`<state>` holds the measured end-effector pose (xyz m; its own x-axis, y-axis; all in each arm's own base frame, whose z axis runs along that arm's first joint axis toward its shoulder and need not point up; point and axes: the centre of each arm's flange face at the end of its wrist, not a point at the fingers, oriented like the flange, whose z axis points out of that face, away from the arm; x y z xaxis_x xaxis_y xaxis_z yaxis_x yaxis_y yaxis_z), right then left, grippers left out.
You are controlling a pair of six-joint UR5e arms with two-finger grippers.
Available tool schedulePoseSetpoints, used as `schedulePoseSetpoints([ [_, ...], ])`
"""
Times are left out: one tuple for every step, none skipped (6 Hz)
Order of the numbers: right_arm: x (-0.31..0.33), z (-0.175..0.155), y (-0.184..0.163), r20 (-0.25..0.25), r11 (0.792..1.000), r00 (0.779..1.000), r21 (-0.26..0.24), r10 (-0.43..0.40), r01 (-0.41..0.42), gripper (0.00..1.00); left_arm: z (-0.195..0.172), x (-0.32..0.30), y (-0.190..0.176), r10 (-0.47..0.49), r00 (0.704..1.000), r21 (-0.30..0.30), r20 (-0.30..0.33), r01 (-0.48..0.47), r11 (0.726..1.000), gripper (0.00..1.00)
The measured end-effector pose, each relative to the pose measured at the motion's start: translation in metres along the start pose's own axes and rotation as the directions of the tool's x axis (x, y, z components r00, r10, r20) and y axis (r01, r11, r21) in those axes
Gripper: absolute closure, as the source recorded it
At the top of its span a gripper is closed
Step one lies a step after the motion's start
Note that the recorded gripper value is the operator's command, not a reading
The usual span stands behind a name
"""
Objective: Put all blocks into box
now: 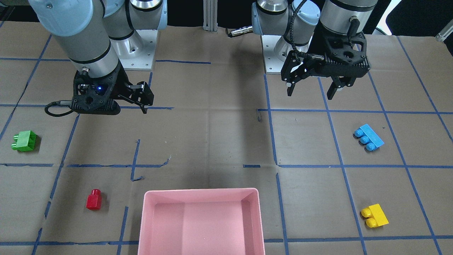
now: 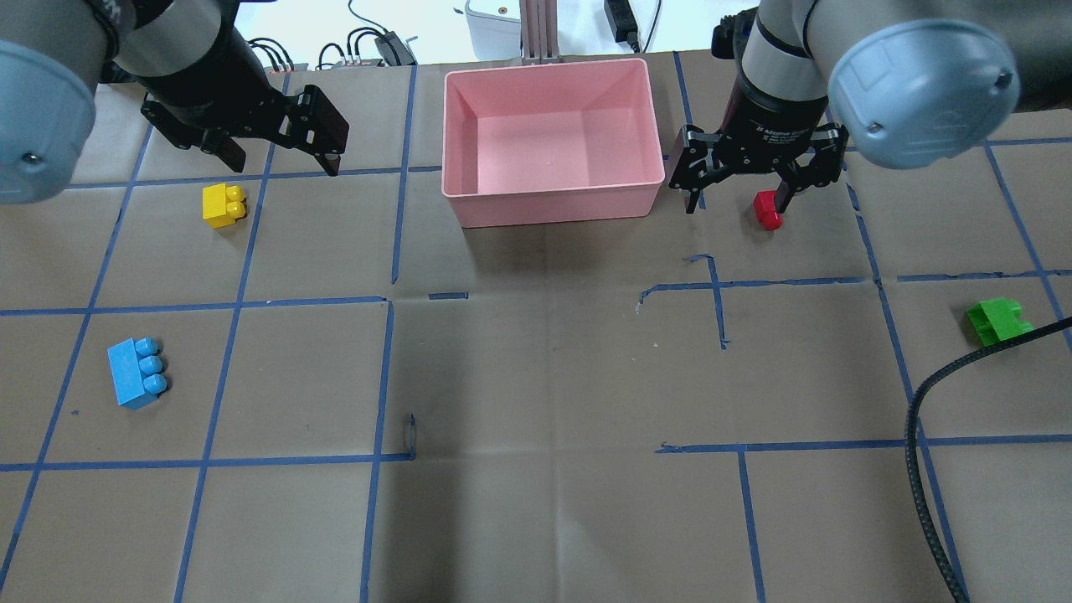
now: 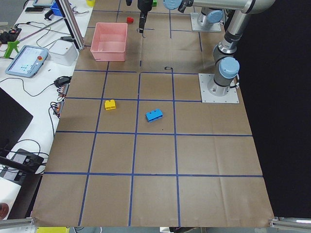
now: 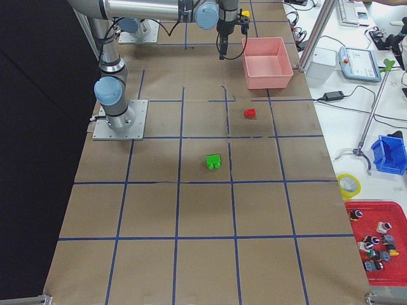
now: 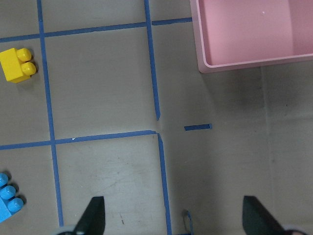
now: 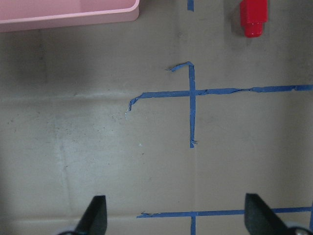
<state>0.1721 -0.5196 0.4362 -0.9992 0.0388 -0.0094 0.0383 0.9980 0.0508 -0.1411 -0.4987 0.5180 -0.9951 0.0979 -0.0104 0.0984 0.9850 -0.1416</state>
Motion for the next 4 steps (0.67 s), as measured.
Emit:
schedulePoseSetpoints([
  [0.0,0.0,0.0,0.0,1.0,1.0,0.0,0.0,0.0,0.0,0.0001,0.0,0.0001,0.0,1.0,-0.001,0.0,0.0,1.0,0.0],
  [0.0,-0.0004,0.0001,0.0,1.0,1.0,0.001,0.001,-0.001,0.0,-0.0001,0.0,0.0003,0.0,1.0,-0.002,0.0,0.0,1.0,0.0],
  [0.0,-0.0013,0.0003,0.0,1.0,1.0,0.003,0.0,0.0,0.0,0.0002,0.0,0.0004,0.0,1.0,-0.004,0.0,0.0,1.0,0.0],
  [0.0,-0.0017,0.0004,0.001,1.0,1.0,0.003,0.0,0.0,0.0,0.0004,-0.0001,0.0006,0.0,1.0,-0.006,0.001,0.0,1.0,0.0],
])
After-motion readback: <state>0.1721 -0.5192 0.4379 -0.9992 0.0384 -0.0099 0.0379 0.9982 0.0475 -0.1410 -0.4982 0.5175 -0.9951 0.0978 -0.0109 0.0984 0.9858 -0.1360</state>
